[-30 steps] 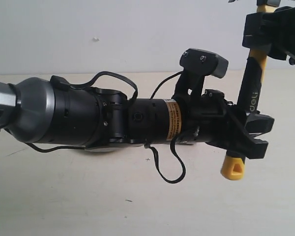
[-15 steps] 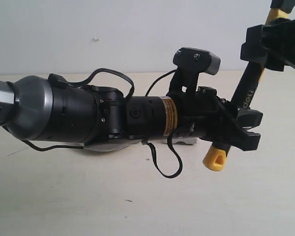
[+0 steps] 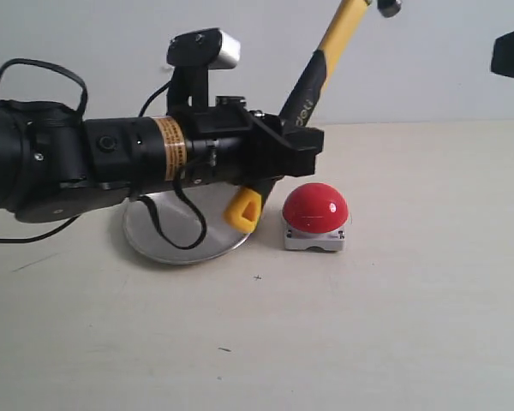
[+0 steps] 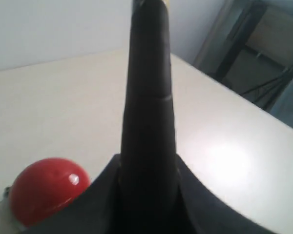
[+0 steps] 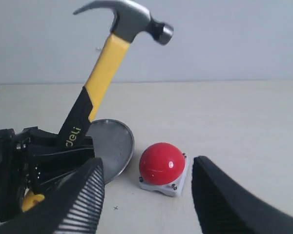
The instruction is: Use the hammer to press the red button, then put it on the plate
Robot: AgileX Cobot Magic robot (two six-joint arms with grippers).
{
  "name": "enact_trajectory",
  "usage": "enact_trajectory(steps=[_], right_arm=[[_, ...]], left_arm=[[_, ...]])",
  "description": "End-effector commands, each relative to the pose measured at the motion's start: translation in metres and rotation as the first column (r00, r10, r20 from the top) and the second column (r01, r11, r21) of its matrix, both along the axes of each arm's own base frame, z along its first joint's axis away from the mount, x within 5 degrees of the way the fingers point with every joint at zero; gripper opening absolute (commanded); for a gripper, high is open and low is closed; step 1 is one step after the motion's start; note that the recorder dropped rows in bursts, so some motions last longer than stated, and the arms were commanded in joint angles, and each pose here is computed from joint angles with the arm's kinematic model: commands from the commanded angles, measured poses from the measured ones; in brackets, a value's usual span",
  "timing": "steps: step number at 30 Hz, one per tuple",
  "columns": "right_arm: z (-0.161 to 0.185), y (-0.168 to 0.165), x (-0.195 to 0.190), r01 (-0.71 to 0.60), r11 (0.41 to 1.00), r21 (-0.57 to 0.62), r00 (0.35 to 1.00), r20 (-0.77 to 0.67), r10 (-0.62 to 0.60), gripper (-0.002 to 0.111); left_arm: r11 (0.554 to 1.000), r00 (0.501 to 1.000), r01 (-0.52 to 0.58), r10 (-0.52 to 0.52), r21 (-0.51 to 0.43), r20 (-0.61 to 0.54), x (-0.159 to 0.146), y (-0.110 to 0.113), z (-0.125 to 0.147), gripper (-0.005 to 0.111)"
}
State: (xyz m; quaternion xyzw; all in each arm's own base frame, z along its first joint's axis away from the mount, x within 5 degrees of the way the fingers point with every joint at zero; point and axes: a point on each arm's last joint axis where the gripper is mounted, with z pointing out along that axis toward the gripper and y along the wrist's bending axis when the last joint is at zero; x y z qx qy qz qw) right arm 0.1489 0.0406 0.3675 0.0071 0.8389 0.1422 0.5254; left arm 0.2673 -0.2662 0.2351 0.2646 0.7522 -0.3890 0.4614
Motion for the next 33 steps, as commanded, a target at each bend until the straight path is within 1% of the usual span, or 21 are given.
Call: enact_trajectory(steps=[1,4,8,11,14,17,19,20,23,28,30,33], right_arm=[[-0.004,-0.006,-0.02,-0.016,1.0,-0.02,0.997,0.079,0.018,0.049],[-0.019,-0.007,-0.028,-0.022,1.0,-0.002,0.986,0.165,0.022,0.034],[-0.052,-0.008,-0.033,-0.033,0.999,0.03,0.964,0.264,0.024,0.013],[-0.075,-0.008,-0.034,-0.045,0.997,0.059,0.931,0.364,0.021,0.0],[-0.092,-0.007,-0.037,-0.065,0.996,0.055,0.873,0.487,0.03,0.0],[-0.106,-0.003,-0.043,-0.112,0.993,-0.036,0.806,0.581,0.112,0.0],[-0.11,-0.001,-0.046,-0.134,0.988,-0.081,0.779,0.608,0.155,0.0],[-0.112,0.0,-0.047,-0.137,0.985,-0.102,0.77,0.615,0.171,0.0],[-0.116,-0.001,-0.047,-0.128,0.985,-0.113,0.779,0.604,0.17,0.0],[-0.116,-0.002,-0.048,-0.109,0.984,-0.143,0.773,0.61,0.174,0.0],[-0.113,-0.005,-0.051,-0.083,0.983,-0.166,0.755,0.633,0.171,0.0],[-0.107,-0.009,-0.06,-0.036,0.981,-0.192,0.71,0.686,0.16,0.0]], left_arm=[[0.992,0.998,-0.041,0.036,0.12,0.045,-0.009,0.016,0.005,0.0],[0.984,0.998,-0.055,0.049,0.169,0.04,-0.016,0.025,0.002,0.0],[0.98,0.999,-0.041,0.034,0.194,0.043,-0.027,0.034,0.0,0.0],[0.978,0.999,-0.036,0.03,0.207,0.034,-0.035,0.041,-0.004,0.0],[0.972,0.999,-0.018,0.008,0.233,0.046,-0.043,0.047,-0.007,0.0],[0.967,1.0,-0.011,0.005,0.254,0.026,-0.049,0.052,-0.015,0.0],[0.963,1.0,-0.003,-0.001,0.27,0.016,-0.051,0.054,-0.02,0.0],[0.961,1.0,0.001,-0.006,0.277,0.016,-0.052,0.054,-0.022,0.0],[0.958,1.0,0.005,-0.007,0.286,0.008,-0.054,0.056,-0.025,0.0],[0.957,1.0,0.008,-0.012,0.289,0.011,-0.054,0.056,-0.025,0.0],[0.955,1.0,0.015,-0.021,0.297,0.017,-0.055,0.056,-0.026,0.0],[0.955,1.0,0.015,-0.021,0.297,0.017,-0.055,0.056,-0.026,0.0]])
